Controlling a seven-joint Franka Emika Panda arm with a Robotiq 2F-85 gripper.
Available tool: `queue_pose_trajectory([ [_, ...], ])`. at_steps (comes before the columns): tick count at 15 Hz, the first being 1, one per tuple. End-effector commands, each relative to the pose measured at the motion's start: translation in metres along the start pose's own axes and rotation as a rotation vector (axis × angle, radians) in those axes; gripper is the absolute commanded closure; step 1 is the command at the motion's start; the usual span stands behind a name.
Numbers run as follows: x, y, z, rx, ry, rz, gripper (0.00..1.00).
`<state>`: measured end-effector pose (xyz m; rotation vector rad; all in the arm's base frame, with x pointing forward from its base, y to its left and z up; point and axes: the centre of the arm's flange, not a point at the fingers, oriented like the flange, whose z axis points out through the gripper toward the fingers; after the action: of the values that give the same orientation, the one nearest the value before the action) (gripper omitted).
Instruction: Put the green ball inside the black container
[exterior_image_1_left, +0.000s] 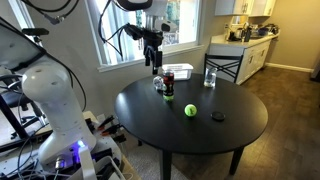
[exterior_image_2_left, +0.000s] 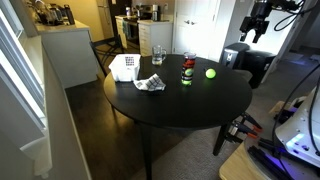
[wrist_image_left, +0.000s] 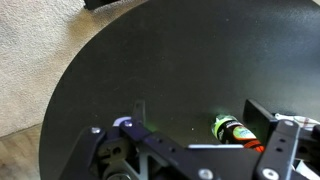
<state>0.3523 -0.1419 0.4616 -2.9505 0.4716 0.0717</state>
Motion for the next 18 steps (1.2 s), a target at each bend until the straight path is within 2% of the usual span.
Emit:
queue_pose_trajectory([
  [1, 0.006, 0.004, 0.011, -0.019, 0.002, 0.011, 0.0],
  [3, 0.026, 0.014, 0.012, -0.017, 0.013, 0.044, 0.0],
  [6, 0.062, 0.033, 0.018, -0.025, 0.104, 0.086, 0.0],
  [9, 0.093, 0.047, 0.032, -0.046, 0.145, 0.124, 0.0],
  [18, 0.187, 0.04, 0.072, -0.131, 0.164, 0.11, 0.0],
])
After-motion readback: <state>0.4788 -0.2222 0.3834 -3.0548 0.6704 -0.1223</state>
